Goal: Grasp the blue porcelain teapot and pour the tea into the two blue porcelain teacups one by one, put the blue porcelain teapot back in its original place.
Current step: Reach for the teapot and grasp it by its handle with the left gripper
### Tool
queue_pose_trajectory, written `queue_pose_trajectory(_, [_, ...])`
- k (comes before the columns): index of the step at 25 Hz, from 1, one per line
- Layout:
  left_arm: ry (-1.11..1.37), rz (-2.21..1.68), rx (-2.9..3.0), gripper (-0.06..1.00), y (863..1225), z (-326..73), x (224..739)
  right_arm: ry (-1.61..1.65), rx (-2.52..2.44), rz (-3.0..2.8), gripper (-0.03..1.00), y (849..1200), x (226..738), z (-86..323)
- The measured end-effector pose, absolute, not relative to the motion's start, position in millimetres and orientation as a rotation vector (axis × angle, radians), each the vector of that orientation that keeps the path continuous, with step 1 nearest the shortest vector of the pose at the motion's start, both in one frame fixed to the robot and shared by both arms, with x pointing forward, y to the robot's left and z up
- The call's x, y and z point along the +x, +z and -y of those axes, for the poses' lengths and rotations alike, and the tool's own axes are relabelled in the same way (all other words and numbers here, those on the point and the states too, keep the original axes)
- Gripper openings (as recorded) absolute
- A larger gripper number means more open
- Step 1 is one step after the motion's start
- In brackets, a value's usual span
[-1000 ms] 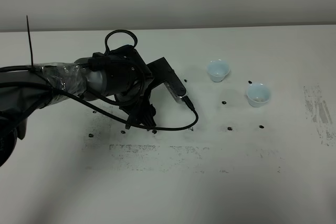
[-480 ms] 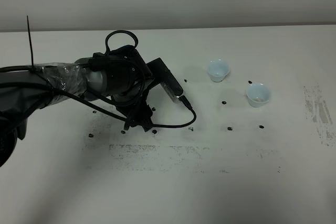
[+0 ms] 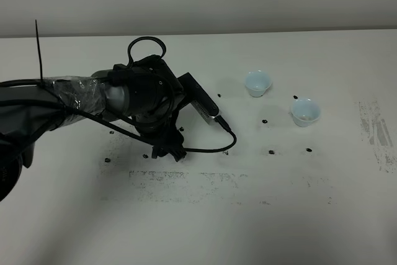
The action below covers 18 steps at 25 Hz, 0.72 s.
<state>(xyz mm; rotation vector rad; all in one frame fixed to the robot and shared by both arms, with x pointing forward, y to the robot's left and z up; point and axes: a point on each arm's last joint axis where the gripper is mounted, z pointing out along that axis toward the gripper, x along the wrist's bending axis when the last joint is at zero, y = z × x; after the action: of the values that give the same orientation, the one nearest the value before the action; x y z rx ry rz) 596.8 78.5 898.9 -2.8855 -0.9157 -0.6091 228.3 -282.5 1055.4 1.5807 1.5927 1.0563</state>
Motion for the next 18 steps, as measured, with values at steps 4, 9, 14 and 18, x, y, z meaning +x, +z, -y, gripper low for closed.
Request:
queue_pose_trajectory(4, [-0.662,0.724,-2.979,0.69,899.8,-72.7,601.1,1.056,1.581,-1.593,0.45,1055.4,228.3,282.5])
queue_pose_trajectory(9, [-0.715,0.61,-2.96,0.69,900.7,-74.9,604.4,1.056,1.581,-1.593,0.45,1055.4,228.3,282.5])
queue_pose_trajectory(14, [-0.749,0.603,-2.929,0.69,901.1,-77.1,606.2,1.057,1.58,-1.592,0.45,1055.5,228.3,282.5])
queue_pose_trajectory(18, [-0.763,0.584,-2.911,0.69,901.4,-78.5,606.9,1.057,1.58,-1.592,0.44,1055.5,228.3,282.5])
